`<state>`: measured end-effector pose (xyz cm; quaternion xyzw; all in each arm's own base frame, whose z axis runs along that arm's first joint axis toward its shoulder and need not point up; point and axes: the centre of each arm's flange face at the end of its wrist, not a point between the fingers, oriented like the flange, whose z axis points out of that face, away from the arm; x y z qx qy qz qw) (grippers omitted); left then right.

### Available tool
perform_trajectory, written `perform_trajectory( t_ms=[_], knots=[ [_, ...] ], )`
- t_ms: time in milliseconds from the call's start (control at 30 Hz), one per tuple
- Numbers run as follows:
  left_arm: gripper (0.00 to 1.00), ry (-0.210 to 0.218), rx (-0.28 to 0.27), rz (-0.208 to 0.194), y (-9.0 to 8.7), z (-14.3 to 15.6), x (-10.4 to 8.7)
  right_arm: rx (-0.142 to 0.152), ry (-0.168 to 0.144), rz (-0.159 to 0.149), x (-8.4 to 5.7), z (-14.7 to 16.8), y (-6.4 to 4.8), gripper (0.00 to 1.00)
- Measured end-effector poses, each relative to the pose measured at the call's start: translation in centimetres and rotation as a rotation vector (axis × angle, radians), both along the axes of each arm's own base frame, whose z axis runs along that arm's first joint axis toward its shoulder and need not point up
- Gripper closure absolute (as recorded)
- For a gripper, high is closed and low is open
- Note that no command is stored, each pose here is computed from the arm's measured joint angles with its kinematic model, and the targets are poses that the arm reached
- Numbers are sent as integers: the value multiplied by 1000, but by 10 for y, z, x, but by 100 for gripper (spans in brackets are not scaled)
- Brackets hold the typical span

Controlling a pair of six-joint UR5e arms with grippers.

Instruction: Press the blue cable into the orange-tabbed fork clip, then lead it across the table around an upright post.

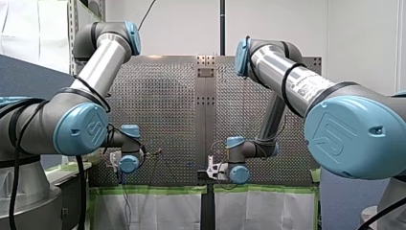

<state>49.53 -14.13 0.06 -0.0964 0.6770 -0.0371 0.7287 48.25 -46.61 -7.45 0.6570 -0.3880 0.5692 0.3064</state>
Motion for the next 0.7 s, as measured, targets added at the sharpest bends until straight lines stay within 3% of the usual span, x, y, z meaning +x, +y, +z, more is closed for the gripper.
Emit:
perform_trajectory(
  t_ms=[400,700],
  knots=[
    [100,39,22,-5,0,-9,-4,-18,-13,-23,-4,8,-22,100],
    [100,177,39,-21,0,-46,-19,-24,-17,-27,-5,11,-27,100]
  ],
)
